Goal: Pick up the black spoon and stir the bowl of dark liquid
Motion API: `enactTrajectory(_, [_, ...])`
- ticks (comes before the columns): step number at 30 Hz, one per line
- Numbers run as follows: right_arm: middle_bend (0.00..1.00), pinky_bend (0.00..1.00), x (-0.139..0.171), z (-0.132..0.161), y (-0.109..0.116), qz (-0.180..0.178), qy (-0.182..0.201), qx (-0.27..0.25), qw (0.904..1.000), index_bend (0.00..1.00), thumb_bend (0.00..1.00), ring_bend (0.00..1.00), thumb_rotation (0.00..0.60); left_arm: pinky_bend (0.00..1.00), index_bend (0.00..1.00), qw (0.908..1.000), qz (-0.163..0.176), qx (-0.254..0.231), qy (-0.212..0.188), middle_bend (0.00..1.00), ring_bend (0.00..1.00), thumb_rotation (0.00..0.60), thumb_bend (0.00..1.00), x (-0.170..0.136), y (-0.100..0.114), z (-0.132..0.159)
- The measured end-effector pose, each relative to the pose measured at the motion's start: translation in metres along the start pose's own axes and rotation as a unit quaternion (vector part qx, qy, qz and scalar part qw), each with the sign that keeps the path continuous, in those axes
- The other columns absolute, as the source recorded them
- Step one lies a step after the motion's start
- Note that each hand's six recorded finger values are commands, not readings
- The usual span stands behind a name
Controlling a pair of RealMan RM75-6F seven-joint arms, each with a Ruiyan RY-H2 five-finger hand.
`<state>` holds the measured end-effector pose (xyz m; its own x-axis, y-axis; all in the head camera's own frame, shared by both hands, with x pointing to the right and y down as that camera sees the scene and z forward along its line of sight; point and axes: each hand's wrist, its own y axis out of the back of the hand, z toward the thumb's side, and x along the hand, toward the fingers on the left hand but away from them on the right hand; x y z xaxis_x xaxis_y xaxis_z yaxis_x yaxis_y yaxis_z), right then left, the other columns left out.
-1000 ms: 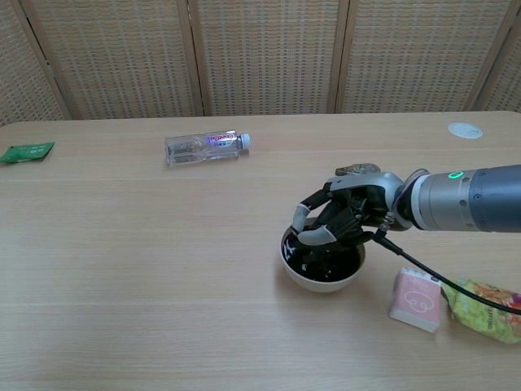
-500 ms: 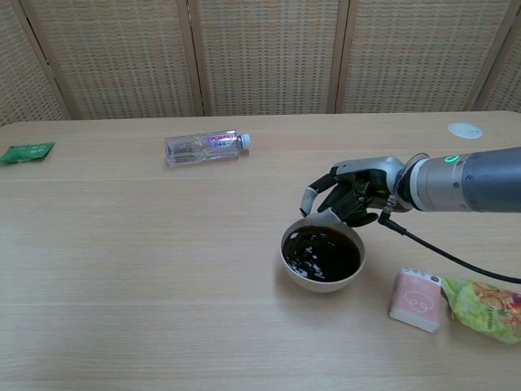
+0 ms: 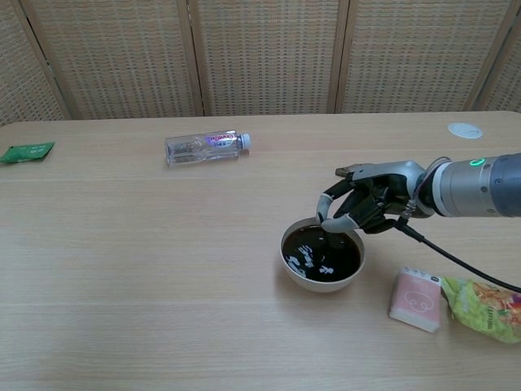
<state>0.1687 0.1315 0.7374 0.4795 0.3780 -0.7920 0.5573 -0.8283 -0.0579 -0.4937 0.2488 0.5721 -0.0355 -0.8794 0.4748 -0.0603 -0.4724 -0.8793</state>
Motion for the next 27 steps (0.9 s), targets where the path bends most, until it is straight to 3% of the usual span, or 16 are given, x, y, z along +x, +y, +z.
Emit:
enactTrajectory(12, [0.95,1.00,-0.007,0.012,-0.013,0.015,0.012,0.008,0.9998,0.66,0.69,0.96,0.600,0.00,0.00,1.0000,0.000,-0.001,0.005,0.00,0.00,0.600,0.32,-0.003,-0.001,-0.004])
enactTrajectory(27, [0.95,1.00,-0.003,0.000,0.012,-0.011,-0.006,0.016,0.9998,0.67,0.69,0.96,0.600,0.00,0.00,1.0000,-0.001,-0.002,0.001,0.00,0.00,0.600,0.32,-0.001,-0.002,-0.002])
